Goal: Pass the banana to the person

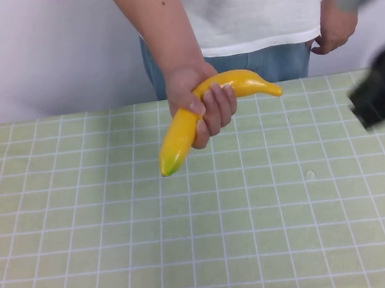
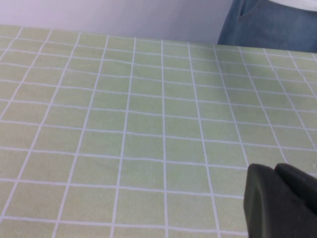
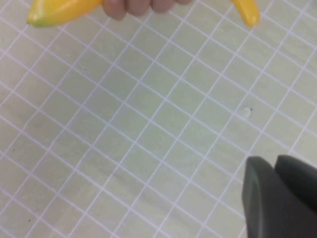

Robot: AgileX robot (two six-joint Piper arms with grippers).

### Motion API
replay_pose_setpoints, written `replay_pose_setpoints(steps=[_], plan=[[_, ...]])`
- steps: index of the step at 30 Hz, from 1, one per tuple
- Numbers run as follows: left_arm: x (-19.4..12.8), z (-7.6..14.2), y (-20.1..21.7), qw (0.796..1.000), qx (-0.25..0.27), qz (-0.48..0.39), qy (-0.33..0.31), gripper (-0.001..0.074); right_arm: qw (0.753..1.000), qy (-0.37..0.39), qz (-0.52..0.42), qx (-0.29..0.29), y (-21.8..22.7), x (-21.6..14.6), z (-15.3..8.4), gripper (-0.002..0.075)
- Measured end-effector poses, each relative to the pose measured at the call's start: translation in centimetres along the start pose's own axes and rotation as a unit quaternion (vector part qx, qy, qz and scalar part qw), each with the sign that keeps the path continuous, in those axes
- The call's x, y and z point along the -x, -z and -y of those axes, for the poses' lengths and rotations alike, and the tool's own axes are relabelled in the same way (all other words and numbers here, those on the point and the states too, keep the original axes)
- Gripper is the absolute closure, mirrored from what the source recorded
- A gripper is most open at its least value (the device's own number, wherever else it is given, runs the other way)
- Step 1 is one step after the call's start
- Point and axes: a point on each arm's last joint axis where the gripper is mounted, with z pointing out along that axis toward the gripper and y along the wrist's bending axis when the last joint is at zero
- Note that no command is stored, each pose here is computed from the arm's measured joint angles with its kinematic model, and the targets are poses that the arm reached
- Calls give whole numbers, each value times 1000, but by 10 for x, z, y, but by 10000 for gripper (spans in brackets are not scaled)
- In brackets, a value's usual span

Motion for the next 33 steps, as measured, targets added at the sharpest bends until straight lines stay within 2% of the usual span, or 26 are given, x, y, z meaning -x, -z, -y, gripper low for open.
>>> replay_pose_setpoints(steps=[10, 20, 27, 29, 33], plan=[[0, 0, 0, 1000, 0, 0, 0, 738, 999, -5, 34, -10, -12, -82, 2, 733], [0, 0, 0, 1000, 0, 0, 0, 738, 999, 4, 22, -24, -14, -88, 4, 733], [0, 0, 0, 1000, 0, 0, 0, 738, 994, 48, 25, -89, -12, -87, 16, 733], [0, 0, 0, 1000, 0, 0, 0, 738, 993, 49, 47, -100, -9, -87, 19, 733], [0, 0, 0, 1000, 0, 0, 0, 738, 983, 19, 147, -110, 1, -91, 27, 733]])
